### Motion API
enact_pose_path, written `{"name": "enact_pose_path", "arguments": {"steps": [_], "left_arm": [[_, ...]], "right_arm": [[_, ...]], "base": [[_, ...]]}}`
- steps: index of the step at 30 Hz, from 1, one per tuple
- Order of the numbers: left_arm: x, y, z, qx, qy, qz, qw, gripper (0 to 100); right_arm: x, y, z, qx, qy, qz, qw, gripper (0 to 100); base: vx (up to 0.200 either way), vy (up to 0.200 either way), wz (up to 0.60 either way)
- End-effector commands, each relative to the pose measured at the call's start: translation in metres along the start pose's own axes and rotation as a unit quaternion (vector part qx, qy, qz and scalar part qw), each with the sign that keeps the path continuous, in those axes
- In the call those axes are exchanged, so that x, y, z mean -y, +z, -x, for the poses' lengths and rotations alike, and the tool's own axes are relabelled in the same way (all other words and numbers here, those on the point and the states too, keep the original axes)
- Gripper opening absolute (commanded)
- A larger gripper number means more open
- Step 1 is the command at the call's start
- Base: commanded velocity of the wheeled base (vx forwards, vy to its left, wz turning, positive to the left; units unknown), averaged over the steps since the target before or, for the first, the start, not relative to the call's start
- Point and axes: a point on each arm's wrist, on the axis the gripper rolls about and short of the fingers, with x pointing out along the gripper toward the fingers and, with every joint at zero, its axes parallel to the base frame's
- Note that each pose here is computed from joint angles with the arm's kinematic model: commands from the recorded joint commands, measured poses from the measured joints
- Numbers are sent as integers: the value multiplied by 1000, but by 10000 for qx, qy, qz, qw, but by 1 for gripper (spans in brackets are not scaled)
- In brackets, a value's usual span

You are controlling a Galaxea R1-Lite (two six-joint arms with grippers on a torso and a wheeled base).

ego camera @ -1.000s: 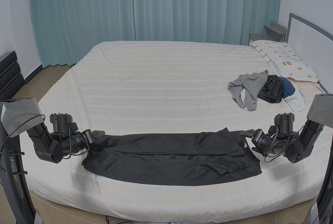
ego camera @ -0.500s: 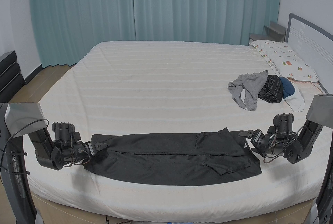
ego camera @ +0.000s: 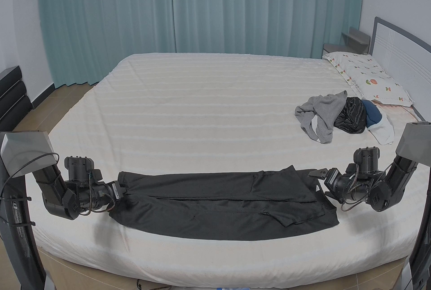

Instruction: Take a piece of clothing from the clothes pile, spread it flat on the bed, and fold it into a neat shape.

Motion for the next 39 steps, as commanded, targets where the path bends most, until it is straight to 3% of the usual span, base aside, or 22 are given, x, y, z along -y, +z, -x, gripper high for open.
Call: {"name": "enact_pose_path", "arguments": {"steps": [1, 26, 35, 39], "left_arm": [[2, 5, 7, 110, -15, -6, 9999, 0], [-3, 16, 12, 265, 33, 160, 9995, 0], [-3, 17, 12, 299, 18, 256, 9992, 0], [-3, 19, 10, 338, -5, 250, 9991, 0]], "right_arm": [[1, 2, -1, 22, -4, -13, 10000, 100], [9, 12, -3, 119, -19, -125, 9998, 100], [9, 12, -3, 119, -19, -125, 9998, 100], [9, 12, -3, 124, -13, -123, 9998, 100]], "base": [[0, 0, 0], [0, 0, 0], [-200, 0, 0], [0, 0, 0]]}}
